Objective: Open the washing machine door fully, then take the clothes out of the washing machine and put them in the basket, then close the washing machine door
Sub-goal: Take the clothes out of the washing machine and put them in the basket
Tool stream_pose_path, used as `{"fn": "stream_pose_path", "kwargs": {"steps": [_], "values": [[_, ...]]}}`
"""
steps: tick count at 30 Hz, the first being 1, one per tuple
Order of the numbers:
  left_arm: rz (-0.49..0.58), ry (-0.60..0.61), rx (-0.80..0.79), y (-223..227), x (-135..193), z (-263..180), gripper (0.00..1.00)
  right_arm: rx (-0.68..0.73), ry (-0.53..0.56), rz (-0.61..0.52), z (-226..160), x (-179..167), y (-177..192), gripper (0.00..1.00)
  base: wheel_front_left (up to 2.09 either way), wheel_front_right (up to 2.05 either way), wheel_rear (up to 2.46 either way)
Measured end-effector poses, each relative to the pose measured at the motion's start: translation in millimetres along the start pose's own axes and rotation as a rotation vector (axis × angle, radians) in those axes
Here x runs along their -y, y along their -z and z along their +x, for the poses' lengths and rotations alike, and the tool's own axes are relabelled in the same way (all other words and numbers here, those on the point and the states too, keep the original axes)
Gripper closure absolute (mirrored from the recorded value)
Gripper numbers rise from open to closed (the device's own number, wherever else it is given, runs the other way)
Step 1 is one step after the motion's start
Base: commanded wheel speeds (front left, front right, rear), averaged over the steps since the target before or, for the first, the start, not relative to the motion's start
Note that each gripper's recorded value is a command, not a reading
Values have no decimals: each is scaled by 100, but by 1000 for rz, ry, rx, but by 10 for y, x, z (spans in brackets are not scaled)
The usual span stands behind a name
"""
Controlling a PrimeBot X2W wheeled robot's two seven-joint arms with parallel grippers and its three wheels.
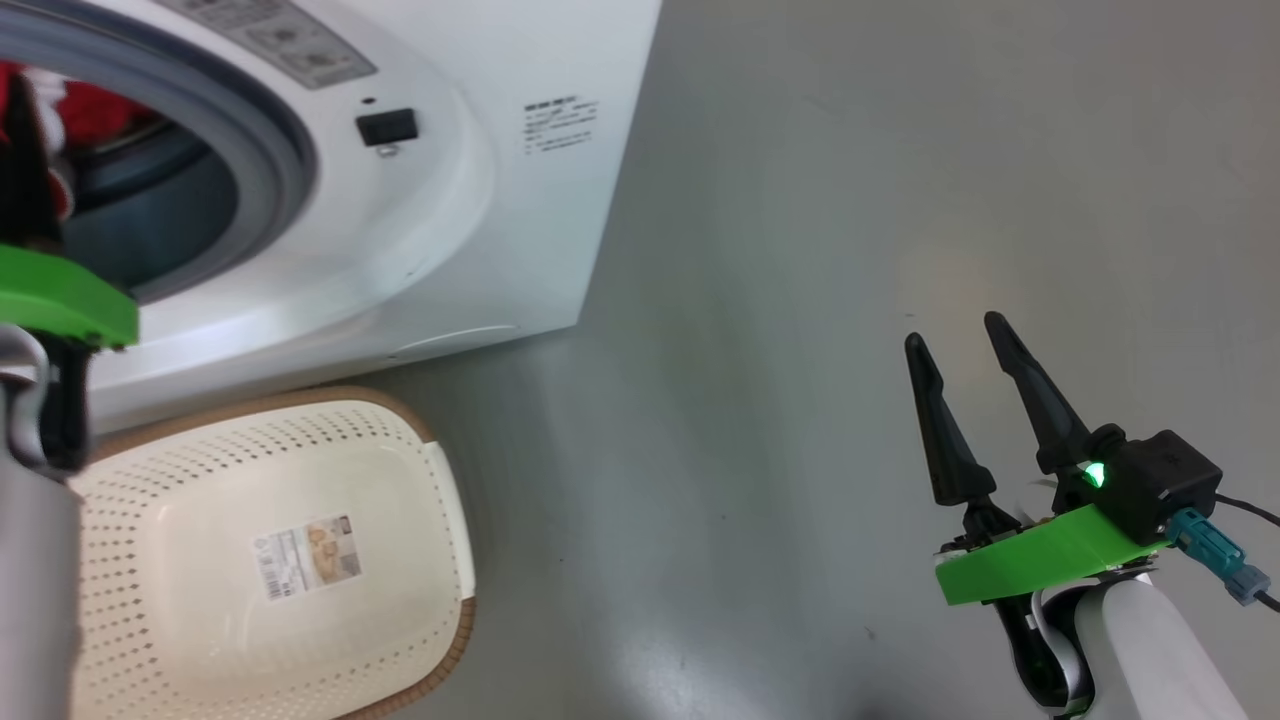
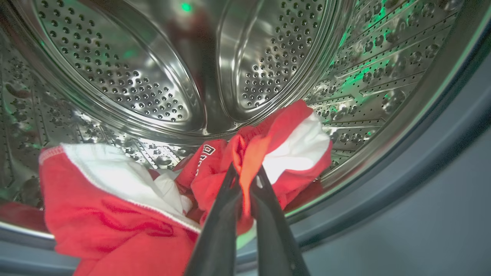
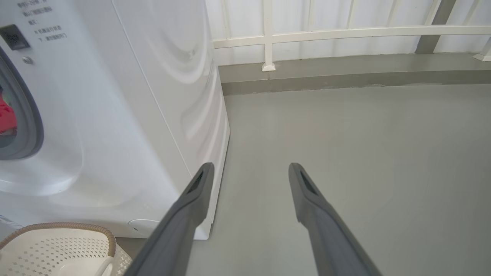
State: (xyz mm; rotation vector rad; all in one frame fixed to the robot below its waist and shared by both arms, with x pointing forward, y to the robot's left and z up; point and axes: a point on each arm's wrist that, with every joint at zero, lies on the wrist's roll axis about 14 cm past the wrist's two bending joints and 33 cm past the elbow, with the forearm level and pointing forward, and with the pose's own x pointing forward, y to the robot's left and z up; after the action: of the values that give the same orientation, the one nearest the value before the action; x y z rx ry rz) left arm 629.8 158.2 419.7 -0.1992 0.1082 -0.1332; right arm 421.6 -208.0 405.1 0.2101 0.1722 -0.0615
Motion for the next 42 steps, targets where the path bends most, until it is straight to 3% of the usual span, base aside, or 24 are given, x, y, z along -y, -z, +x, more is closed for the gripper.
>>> {"fn": "stream_pose_path", "kwargs": {"steps": [10,27,42], "values": [[-46,-30,117,-274,-21,-408,100,23,-28,14,63,-101,-58,0,0,0,0],[31,-78,289,-703,-132,-1091,100,36,-56,16,165,-203,-71,0,0,0,0],[23,-136,524,-1397,-144,-1519,100,36,-62,20,135,-232,-75,0,0,0,0]]}}
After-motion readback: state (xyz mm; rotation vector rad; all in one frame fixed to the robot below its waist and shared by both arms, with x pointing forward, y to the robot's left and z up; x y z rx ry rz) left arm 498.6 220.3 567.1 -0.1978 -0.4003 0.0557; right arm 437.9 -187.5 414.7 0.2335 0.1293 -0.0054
